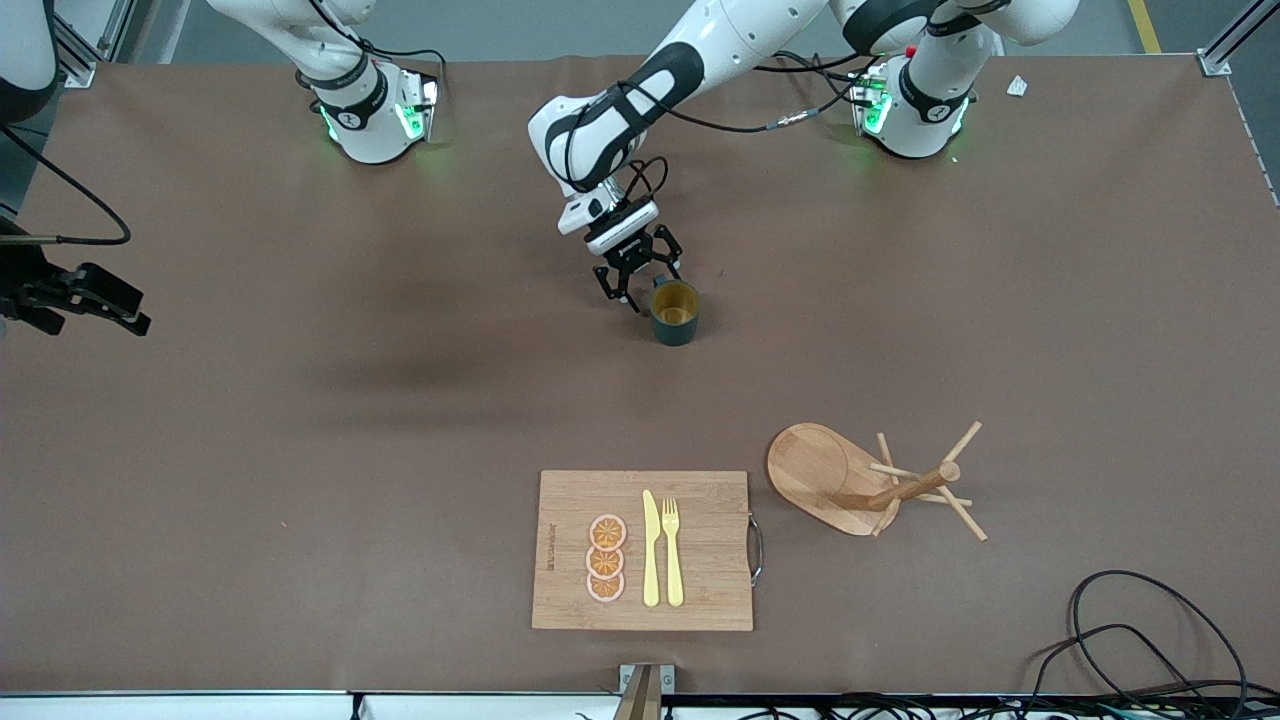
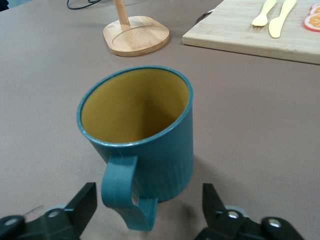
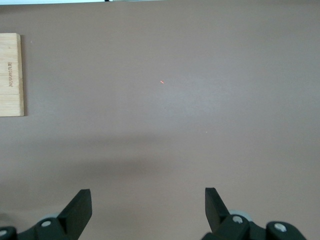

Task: Pass cup and hang on rack
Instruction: 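Lower the left gripper to the teal mug's handle, then close the left gripper on the mug handle and lift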

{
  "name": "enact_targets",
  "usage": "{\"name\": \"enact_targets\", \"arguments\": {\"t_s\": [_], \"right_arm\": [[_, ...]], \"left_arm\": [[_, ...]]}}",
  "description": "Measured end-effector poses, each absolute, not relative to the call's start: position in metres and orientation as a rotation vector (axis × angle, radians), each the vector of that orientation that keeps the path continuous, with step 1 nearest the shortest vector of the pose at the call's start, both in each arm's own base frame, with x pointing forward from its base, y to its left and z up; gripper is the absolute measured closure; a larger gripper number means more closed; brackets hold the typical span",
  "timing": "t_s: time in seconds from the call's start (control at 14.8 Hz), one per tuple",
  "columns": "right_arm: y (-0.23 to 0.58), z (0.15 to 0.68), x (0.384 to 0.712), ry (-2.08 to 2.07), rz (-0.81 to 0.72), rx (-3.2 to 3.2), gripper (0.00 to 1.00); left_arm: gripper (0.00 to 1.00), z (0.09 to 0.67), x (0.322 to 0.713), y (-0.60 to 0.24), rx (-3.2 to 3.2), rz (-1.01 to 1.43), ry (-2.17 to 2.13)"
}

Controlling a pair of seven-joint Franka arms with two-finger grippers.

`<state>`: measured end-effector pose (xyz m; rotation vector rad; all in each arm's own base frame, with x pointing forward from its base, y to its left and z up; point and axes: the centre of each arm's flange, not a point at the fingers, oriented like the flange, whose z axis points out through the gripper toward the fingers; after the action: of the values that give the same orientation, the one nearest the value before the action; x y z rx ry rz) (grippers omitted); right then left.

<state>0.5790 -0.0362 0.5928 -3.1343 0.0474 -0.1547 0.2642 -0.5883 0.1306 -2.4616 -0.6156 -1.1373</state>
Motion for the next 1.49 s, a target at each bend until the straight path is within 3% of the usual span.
{"name": "enact_targets", "arguments": {"t_s": [0.07,0.2,0.54,1.22,1.49], "right_arm": [[-0.033,0.593,0.579,0.049,-0.155,-3.134,0.0],[-0.03,0.593,0.579,0.048,-0.155,-3.133,0.0],[-0.03,0.592,0.579,0.05,-0.143,-3.133,0.0],[-0.03,0.592,0.578,0.051,-0.136,-3.133,0.0],[-0.03,0.592,0.578,0.051,-0.137,-3.133,0.0]], "left_arm": [[0.09,0.128,0.264,-0.588,-2.46,-1.136,-0.613],[0.2,0.125,0.263,-0.587,-2.457,-1.132,-0.608],[0.34,0.121,0.263,-0.586,-2.455,-1.129,-0.603],[0.56,0.118,0.258,-0.587,-2.458,-1.132,-0.566],[0.73,0.117,0.258,-0.587,-2.457,-1.125,-0.541]]}}
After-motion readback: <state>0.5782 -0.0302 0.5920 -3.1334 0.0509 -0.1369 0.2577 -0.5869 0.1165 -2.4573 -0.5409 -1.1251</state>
